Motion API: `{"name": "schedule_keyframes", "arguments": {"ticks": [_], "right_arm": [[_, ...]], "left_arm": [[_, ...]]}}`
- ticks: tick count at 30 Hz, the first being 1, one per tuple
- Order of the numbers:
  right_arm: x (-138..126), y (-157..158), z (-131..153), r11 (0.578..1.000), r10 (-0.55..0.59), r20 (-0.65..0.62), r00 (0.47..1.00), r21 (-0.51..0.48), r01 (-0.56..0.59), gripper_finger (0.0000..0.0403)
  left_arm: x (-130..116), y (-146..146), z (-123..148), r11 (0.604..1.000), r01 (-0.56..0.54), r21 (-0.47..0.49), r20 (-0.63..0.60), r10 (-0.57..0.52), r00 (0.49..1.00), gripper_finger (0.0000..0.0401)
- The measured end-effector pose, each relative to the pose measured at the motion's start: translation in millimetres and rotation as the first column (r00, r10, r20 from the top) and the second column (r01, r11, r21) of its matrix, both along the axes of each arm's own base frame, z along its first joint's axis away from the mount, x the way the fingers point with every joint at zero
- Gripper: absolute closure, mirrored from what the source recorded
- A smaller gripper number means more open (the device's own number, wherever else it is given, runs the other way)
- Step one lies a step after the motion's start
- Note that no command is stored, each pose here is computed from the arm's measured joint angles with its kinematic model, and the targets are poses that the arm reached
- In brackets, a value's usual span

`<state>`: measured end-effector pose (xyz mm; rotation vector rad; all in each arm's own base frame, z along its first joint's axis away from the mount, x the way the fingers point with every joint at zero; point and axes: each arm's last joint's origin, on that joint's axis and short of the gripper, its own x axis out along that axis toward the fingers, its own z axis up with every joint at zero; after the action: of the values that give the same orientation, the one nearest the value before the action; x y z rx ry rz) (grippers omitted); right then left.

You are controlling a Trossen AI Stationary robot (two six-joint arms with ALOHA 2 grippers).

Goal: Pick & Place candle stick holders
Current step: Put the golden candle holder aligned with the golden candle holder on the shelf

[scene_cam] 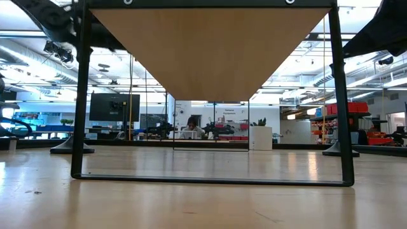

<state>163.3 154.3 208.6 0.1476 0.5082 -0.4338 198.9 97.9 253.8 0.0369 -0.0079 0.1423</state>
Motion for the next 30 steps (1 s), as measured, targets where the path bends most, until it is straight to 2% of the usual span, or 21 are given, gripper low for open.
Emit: {"name": "schedule_keyframes", "arguments": {"ticks": [5,8,10,12,16,21,24,27,30], "right_arm": [[0.0,0.0,0.0,1.000,0.000,0.000,1.000,0.000,0.000,0.0403],[0.0,-0.1,0.0,1.000,-0.001,0.002,1.000,-0.002,0.001,0.0403],[0.1,-0.2,0.2,1.000,-0.004,0.007,1.000,-0.006,0.004,0.0403],[0.2,-0.3,0.4,1.000,-0.007,0.011,1.000,-0.009,0.007,0.0403],[0.4,-0.2,0.5,1.000,-0.007,0.013,1.000,-0.008,0.008,0.0403],[0.7,0.1,0.7,1.000,-0.008,0.018,1.000,-0.002,0.008,0.0403],[0.8,0.3,0.8,1.000,-0.008,0.020,1.000,0.000,0.008,0.0403],[1.0,0.5,1.0,1.000,-0.008,0.023,1.000,0.002,0.008,0.0403],[1.5,1.0,1.3,1.000,-0.009,0.029,1.000,0.008,0.009,0.0403]], "left_arm": [[-21.9,-13.4,13.5,1.000,0.022,-0.010,-0.016,-0.022,1.000,0.0176],[-31.9,-23.7,19.2,0.994,0.107,-0.030,-0.012,-0.108,0.994,0.0176],[-36.8,-31.8,22.7,0.978,0.203,-0.057,0.001,-0.203,0.979,0.0176],[-40.7,-40.4,25.1,0.946,0.312,-0.086,0.010,-0.312,0.950,0.0177],[-45.8,-58.6,27.3,0.851,0.504,-0.146,0.016,-0.508,0.861,0.0177],[-49.1,-81.9,21.3,0.760,0.615,-0.212,-0.036,-0.635,0.772,0.0177],[-50.4,-97.3,21.6,0.706,0.683,-0.189,-0.042,-0.701,0.712,0.0177],[-49.6,-112.3,20.7,0.676,0.718,-0.163,-0.055,-0.733,0.678,0.0177],[-50.1,-125.6,20.3,0.672,0.728,-0.133,-0.067,-0.739,0.670,0.0177]]}}
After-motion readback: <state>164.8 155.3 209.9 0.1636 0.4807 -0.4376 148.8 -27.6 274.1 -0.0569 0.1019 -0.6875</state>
